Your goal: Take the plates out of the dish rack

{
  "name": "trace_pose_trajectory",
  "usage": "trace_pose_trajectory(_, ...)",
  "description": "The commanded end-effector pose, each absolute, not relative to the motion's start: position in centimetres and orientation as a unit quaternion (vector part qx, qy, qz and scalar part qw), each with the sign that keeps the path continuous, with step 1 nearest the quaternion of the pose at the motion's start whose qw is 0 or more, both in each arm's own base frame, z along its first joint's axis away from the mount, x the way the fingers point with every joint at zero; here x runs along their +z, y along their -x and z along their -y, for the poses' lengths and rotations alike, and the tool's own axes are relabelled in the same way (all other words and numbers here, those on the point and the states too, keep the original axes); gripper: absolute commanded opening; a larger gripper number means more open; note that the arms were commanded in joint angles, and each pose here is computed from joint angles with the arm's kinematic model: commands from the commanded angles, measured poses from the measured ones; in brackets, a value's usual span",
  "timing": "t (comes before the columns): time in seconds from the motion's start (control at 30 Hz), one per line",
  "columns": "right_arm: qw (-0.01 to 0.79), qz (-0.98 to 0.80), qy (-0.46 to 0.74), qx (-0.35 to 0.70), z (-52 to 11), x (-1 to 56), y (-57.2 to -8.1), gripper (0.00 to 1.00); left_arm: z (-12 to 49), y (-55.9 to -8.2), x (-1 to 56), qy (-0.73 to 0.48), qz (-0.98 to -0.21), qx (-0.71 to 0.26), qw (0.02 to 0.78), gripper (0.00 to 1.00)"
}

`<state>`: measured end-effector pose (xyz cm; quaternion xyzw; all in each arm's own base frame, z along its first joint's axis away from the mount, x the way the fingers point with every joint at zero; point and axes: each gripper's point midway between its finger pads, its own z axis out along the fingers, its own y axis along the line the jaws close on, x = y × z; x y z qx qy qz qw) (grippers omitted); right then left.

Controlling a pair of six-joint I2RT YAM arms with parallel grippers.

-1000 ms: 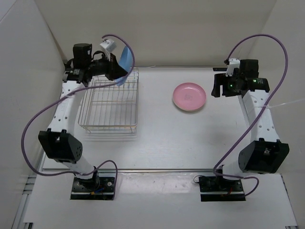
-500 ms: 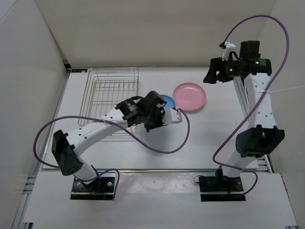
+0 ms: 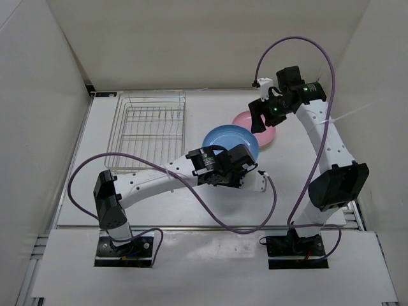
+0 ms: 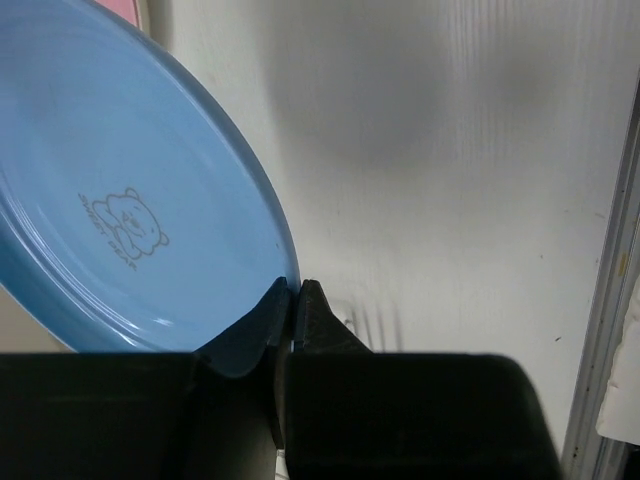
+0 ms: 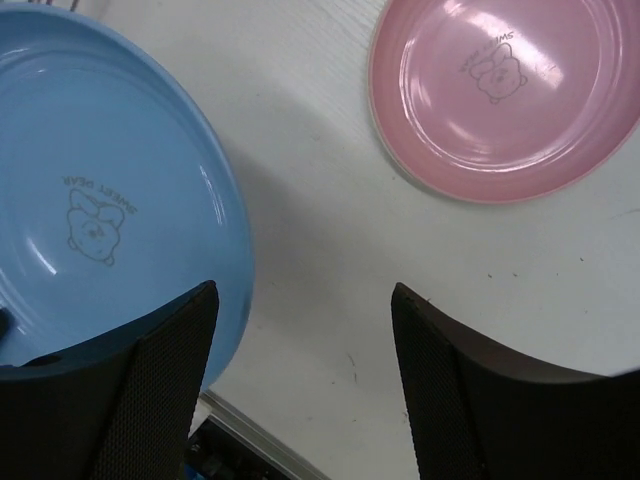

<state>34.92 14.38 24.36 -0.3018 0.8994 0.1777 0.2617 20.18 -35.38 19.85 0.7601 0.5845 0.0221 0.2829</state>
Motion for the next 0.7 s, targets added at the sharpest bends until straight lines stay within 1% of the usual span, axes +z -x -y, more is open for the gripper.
trace_pose_trajectory(0.0,0.263,-0.898,0.316,0.155,-14.0,24.4,-34.1,0.74,36.5,-20.5,23.0,-0.757,-0.567,0.034,0.324,0.11)
trace_pose_trajectory(0.1,0.242,-0.901,0.327,0.152,-14.3,22.9,-33.3,0.69,37.2,-20.6,23.3,-0.756,-0.566,0.028,0.328,0.11)
trace_pose_trajectory(0.17,0.239,-0.902,0.326,0.152,-14.2,22.5,-33.0,0.57,37.2,-20.6,23.3,-0.756,-0.566,0.028,0.328,0.11)
trace_pose_trajectory(0.23,0.236,-0.901,0.330,0.154,-14.5,22.1,-32.9,0.51,37.5,-20.7,23.3,-0.756,-0.565,0.028,0.328,0.11)
trace_pose_trajectory(0.33,0.239,-0.902,0.329,0.145,-14.2,22.0,-33.0,0.38,37.9,-20.6,24.2,-0.753,-0.563,0.020,0.338,0.11)
trace_pose_trajectory(0.37,0.235,-0.904,0.328,0.140,-14.0,21.7,-32.9,0.29,38.2,-20.7,24.1,-0.753,-0.563,0.020,0.338,0.11)
trace_pose_trajectory(0.43,0.239,-0.905,0.324,0.141,-14.1,21.8,-33.1,0.21,38.2,-20.7,24.1,-0.753,-0.563,0.020,0.338,0.11)
trace_pose_trajectory(0.47,0.238,-0.903,0.328,0.142,-14.4,21.8,-33.0,0.15,38.2,-20.7,24.1,-0.753,-0.563,0.020,0.338,0.11)
trace_pose_trajectory(0.57,0.237,-0.905,0.327,0.137,-14.5,21.7,-32.9,0.07,38.6,-21.1,24.0,-0.750,-0.564,0.023,0.344,0.11)
trace_pose_trajectory(0.6,0.243,-0.904,0.326,0.130,-14.4,21.8,-33.2,0.01,38.7,-21.1,24.1,-0.749,-0.563,0.022,0.348,0.11)
trace_pose_trajectory(0.67,0.238,-0.909,0.319,0.125,-14.1,21.5,-33.1,0.00,38.6,-21.9,24.3,-0.739,-0.573,0.022,0.354,0.12)
